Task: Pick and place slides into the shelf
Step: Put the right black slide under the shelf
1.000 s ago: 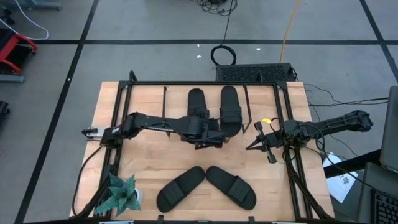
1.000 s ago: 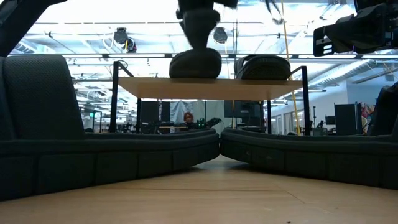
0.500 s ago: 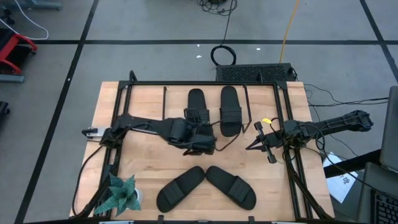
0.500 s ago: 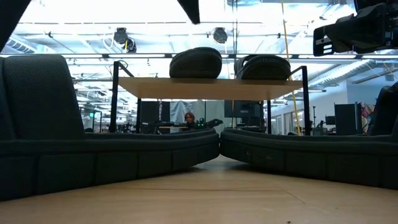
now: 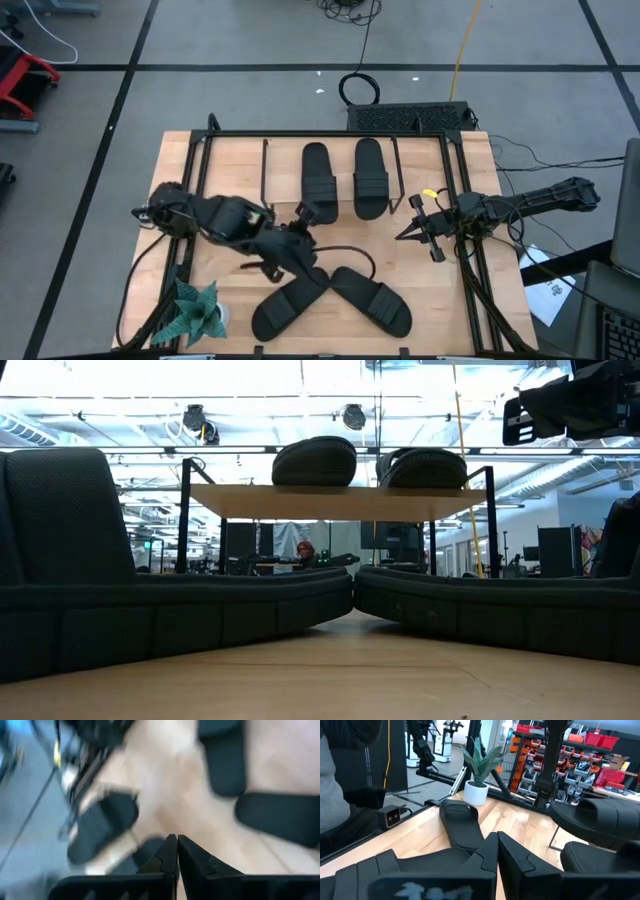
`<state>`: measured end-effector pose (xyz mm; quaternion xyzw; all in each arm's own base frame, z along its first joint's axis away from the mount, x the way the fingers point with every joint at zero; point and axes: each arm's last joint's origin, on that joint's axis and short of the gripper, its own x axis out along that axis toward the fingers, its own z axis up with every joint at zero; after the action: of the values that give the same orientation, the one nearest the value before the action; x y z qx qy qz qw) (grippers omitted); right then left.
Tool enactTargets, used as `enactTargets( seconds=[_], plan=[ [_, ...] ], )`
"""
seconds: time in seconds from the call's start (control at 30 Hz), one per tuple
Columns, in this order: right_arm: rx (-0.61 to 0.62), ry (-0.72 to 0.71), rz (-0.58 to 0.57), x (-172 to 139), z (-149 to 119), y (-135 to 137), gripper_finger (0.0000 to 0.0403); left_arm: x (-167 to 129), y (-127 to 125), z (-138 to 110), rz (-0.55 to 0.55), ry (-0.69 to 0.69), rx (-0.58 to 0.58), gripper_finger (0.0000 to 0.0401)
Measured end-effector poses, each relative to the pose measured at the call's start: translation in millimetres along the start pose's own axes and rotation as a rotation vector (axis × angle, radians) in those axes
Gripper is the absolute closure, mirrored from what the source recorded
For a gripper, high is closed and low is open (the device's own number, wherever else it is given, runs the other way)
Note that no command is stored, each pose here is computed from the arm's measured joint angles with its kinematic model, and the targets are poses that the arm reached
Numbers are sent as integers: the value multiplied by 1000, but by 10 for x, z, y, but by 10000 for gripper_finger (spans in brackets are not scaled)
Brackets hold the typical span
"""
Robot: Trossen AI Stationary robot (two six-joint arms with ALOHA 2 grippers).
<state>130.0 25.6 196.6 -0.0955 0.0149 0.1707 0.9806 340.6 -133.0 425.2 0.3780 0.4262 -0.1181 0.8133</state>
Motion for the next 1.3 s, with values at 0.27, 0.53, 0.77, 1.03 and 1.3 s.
enactTargets(
  seconds=[0.27,0.53,0.77,1.03,1.3],
  plan=[
    [23,20,4,27,-24,0,403,-434,396,-141,104,-265,69,397],
    [4,33,6,44,-40,-1,403,-1083,589,-550,232,-352,-158,400],
    [15,-60,-11,50,50,-19,403,-1143,477,-793,235,-264,-197,401],
    [-17,-60,-13,54,50,-20,403,-1034,534,-1251,271,-413,-198,401],
    [41,-43,-8,72,29,-20,403,-554,699,-1778,348,-664,-640,401]
  ],
)
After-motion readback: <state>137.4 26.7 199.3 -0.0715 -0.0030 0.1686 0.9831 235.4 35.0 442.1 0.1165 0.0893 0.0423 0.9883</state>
